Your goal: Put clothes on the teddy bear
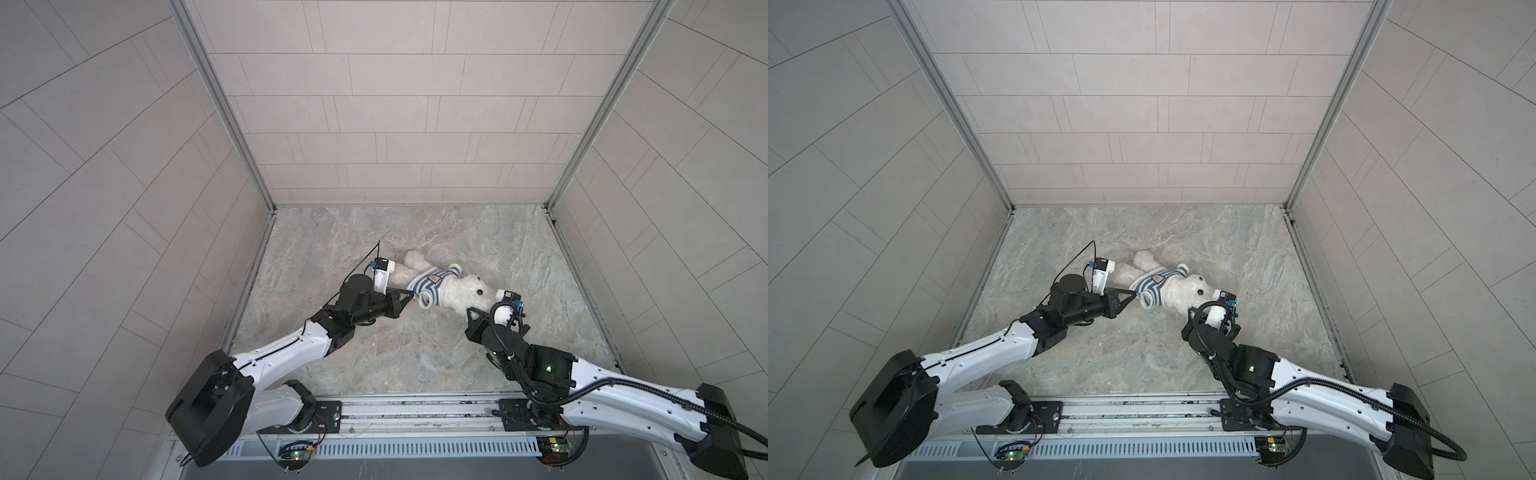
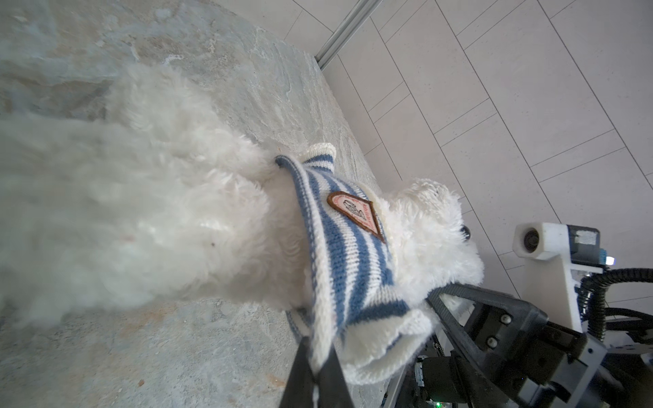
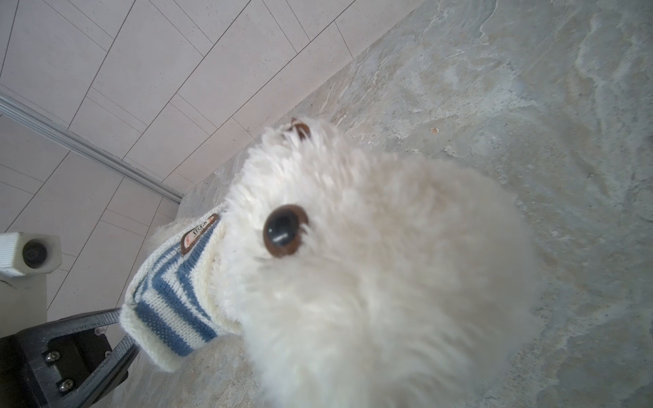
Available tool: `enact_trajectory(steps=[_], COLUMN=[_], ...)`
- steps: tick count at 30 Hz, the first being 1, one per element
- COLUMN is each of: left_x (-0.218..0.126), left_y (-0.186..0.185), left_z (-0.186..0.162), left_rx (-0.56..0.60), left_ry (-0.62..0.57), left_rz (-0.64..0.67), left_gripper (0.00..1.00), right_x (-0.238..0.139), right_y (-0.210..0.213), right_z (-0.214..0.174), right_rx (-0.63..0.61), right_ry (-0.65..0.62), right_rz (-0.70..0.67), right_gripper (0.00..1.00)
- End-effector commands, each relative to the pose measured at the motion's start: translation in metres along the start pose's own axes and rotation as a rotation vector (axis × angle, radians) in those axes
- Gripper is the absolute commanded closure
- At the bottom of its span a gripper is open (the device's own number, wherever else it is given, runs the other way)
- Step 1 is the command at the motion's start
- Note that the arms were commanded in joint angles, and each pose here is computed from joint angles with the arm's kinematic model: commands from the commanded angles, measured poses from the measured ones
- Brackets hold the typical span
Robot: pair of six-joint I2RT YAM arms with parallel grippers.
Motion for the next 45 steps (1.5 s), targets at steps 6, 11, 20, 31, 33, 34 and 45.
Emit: enact_trajectory(steps=[6, 11, 20, 31, 33, 34, 45], left_x=[-0.005, -0.015, -0.019, -0.001, 0.002, 0.002, -0.016], left_y=[-0.009, 0.036, 0.043, 0.018, 0.028, 0.035, 0.04], left_z=[0.014, 0.026, 0.028, 0.007, 0.001, -0.001, -0.001], left_rx=[0.034, -0.088, -0.075, 0.021, -0.002, -0.018, -0.037], left_ry=[-0.045, -0.111, -0.113, 0.067, 0.096, 0.096, 0.049], left_rz=[0.025, 0.165, 0.188, 0.139, 0.175, 0.19, 0.186], left_gripper=[1.0, 1.0, 1.0, 0.89, 0.88, 0.87, 0.72], right_x=[-0.005, -0.007, -0.017, -0.003, 0.0, 0.001, 0.015], right_y=[-0.001, -0.003, 0.004, 0.045, 0.058, 0.065, 0.083], right_z=[0.018, 0.021, 0.041, 0.045, 0.05, 0.055, 0.07], right_rx=[0.013, 0.036, 0.03, -0.126, -0.174, -0.187, -0.276], right_ry=[-0.07, -0.094, -0.158, -0.058, -0.039, -0.034, 0.092], right_rz=[-0.018, -0.011, 0.03, 0.116, 0.146, 0.163, 0.311], right_gripper=[1.0, 1.0, 1.0, 1.0, 1.0, 1.0, 1.0])
Point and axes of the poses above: each gripper's point midway between its finger pads, its own x axis out along the fingers, its own y axis along the line the jaws close on, z = x × y, the point moved 3 cm from there along -x, back along the fingers, and after that the axes turned 12 degrees about -x, right-handed, at the moved point
